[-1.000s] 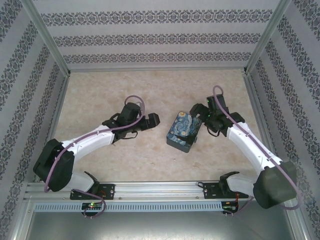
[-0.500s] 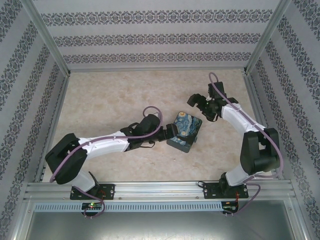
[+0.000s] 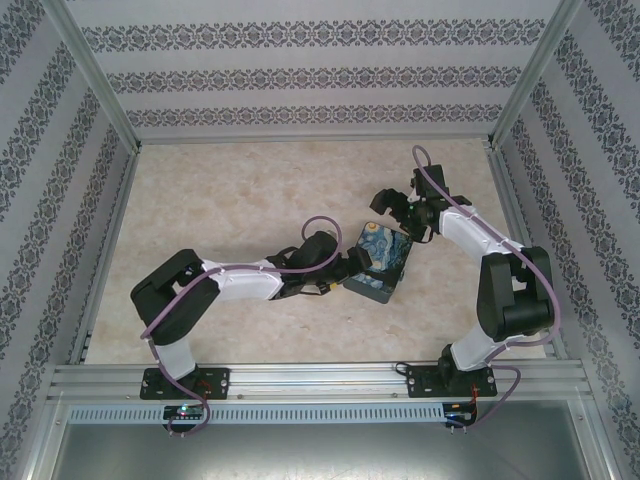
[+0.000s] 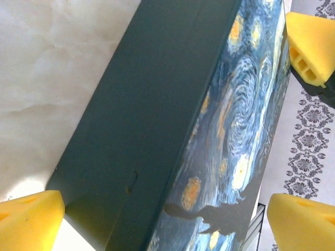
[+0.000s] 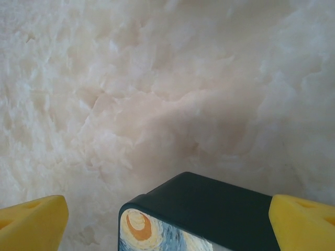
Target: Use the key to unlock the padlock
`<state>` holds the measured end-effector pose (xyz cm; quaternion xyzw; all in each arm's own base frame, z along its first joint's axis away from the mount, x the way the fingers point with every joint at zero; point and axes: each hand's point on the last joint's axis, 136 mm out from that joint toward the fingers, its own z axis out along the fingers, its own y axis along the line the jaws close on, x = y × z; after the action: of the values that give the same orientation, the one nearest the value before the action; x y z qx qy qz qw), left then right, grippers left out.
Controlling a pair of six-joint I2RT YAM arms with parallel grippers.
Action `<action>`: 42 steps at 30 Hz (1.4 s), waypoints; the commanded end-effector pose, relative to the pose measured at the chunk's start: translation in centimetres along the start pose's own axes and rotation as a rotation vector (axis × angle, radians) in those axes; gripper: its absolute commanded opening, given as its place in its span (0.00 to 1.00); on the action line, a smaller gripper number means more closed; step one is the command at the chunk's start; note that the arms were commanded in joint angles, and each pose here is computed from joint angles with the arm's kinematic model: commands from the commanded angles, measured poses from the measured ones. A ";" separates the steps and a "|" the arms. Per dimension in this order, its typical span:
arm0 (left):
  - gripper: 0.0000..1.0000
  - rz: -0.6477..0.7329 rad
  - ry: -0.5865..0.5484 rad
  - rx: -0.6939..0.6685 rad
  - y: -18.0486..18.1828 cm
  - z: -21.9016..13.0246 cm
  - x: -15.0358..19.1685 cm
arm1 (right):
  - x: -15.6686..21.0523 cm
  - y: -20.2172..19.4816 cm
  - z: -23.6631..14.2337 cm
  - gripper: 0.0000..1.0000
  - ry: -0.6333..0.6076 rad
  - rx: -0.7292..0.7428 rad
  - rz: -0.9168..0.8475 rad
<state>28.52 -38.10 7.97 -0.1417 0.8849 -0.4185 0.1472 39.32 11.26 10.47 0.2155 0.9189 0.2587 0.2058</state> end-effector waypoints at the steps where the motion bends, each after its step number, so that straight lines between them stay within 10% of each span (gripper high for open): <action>1: 0.99 -0.021 -0.066 0.100 -3.2 -0.3 -2.7 | 2.0 -0.3 -0.1 0.98 0.038 -0.013 -0.007; 14: 0.99 -0.007 -0.183 -0.011 -0.5 -5.0 -8.8 | 4.4 1.0 -1.5 0.98 0.000 -0.051 0.012; 25: 1.00 -0.071 -0.035 -0.150 2.3 -8.2 -2.4 | 3.5 -1.5 -1.5 0.98 -0.015 0.037 -0.027; 42: 0.99 -0.169 0.059 -0.051 -0.5 -2.8 2.7 | 5.6 -1.9 -1.9 0.98 0.046 0.020 -0.050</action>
<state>23.73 -35.78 7.74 -0.1954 0.9050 -0.3716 0.0680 34.39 11.40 9.15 0.2011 0.9282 0.2429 0.1977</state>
